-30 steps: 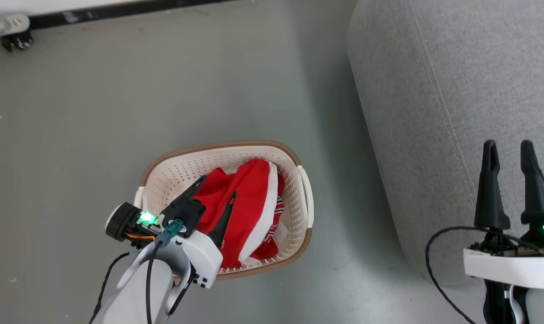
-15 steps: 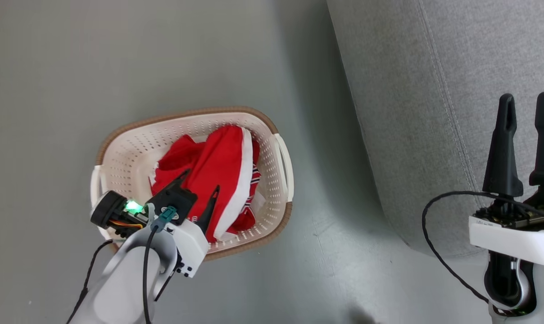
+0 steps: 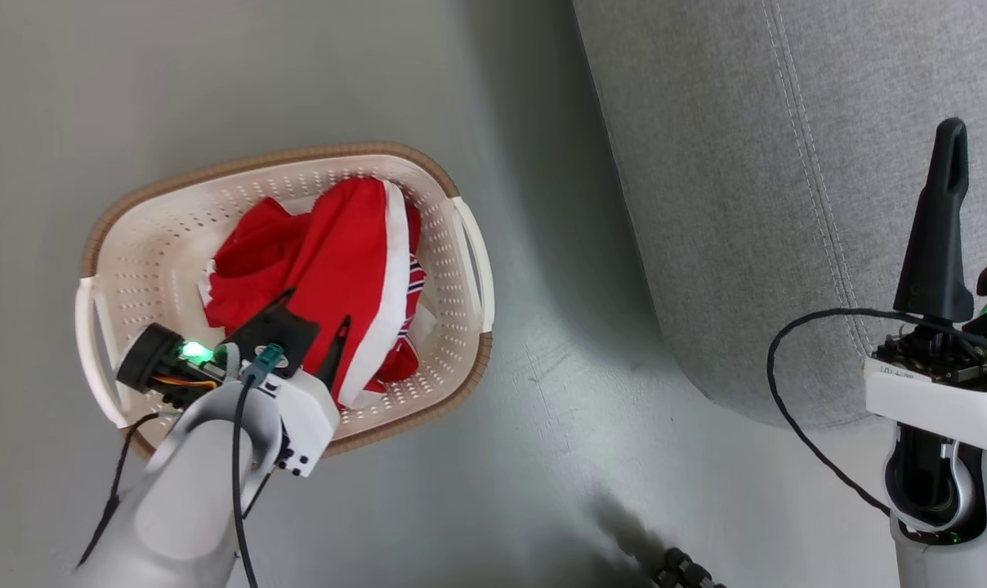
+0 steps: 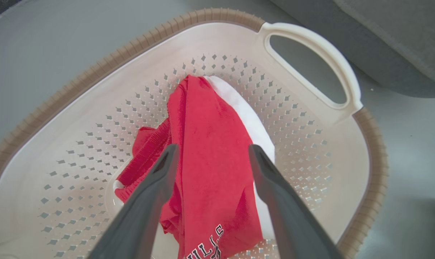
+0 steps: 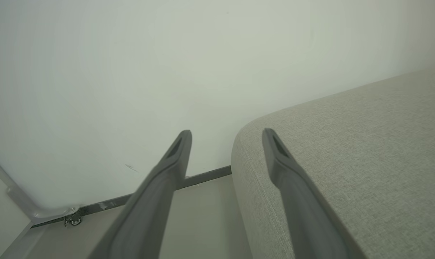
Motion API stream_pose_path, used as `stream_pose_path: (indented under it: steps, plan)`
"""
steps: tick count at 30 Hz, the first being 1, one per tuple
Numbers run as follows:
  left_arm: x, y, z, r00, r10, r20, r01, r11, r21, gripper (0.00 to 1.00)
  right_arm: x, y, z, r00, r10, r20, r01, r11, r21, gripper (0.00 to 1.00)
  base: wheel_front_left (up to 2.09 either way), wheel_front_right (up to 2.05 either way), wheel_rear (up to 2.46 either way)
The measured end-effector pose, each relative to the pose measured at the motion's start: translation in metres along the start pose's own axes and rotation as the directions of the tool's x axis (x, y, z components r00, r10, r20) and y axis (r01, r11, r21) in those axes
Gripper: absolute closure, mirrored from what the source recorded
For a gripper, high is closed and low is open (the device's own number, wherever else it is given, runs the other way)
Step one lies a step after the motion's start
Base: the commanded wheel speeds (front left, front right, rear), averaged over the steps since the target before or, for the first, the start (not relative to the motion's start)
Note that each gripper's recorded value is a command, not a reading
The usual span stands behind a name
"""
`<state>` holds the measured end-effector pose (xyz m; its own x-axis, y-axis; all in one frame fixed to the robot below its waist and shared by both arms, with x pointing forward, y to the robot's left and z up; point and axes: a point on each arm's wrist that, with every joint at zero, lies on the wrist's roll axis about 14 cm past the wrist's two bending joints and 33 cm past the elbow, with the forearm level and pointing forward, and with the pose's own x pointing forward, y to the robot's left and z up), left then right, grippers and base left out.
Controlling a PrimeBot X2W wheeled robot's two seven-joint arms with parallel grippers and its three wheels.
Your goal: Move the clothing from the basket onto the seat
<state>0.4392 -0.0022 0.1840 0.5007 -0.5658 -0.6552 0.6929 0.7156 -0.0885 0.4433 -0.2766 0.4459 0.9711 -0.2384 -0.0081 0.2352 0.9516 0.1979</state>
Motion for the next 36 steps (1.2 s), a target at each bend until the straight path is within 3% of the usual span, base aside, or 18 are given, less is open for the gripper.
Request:
stream_pose_path:
  steps: [12, 28, 29, 31, 33, 34, 36]
  plan:
    - [0.03, 0.005, -0.026, 0.996, -0.013, -0.086, 0.013, 1.0, 0.007, 0.0, 0.01, -0.008, -0.013, 1.0, -0.017, -0.022, 0.016, 1.0, -0.019, 0.0, 0.0, 0.0, 0.0]
    - [0.056, 0.024, -0.06, 0.98, 0.051, -0.193, -0.044, 0.998, 0.041, 0.0, 0.025, -0.012, -0.027, 0.999, -0.021, -0.036, 0.02, 1.0, -0.019, 0.0, 0.0, 0.0, 0.0]
    - [0.056, 0.024, -0.06, 0.98, 0.051, -0.193, -0.044, 0.998, 0.041, 0.05, 0.025, -0.012, -0.027, 0.999, -0.021, -0.036, 0.02, 1.0, -0.019, 0.0, 0.0, 0.0, 0.0]
    - [0.057, 0.02, -0.062, 0.979, 0.043, -0.198, -0.036, 0.999, 0.039, 0.51, 0.027, -0.012, -0.027, 0.999, -0.02, -0.032, 0.019, 1.0, -0.017, 0.0, 0.0, 0.0, 0.0]
    - [0.058, 0.017, -0.062, 0.98, 0.034, -0.198, -0.027, 0.999, 0.04, 0.82, 0.028, -0.012, -0.026, 0.999, -0.021, -0.029, 0.02, 1.0, -0.018, 0.0, 0.0, 0.0, 0.0]
    - [0.058, 0.015, -0.061, 0.981, 0.03, -0.193, -0.023, 0.999, 0.041, 0.88, 0.029, -0.012, -0.025, 0.999, -0.021, -0.029, 0.021, 1.0, -0.018, 0.0, 0.0, 0.0, 0.0]
    - [0.059, 0.011, -0.058, 0.982, 0.024, -0.186, -0.017, 0.999, 0.04, 0.89, 0.03, -0.013, -0.024, 0.999, -0.021, -0.025, 0.021, 1.0, -0.018, 0.0, 0.0, 0.0, 0.0]
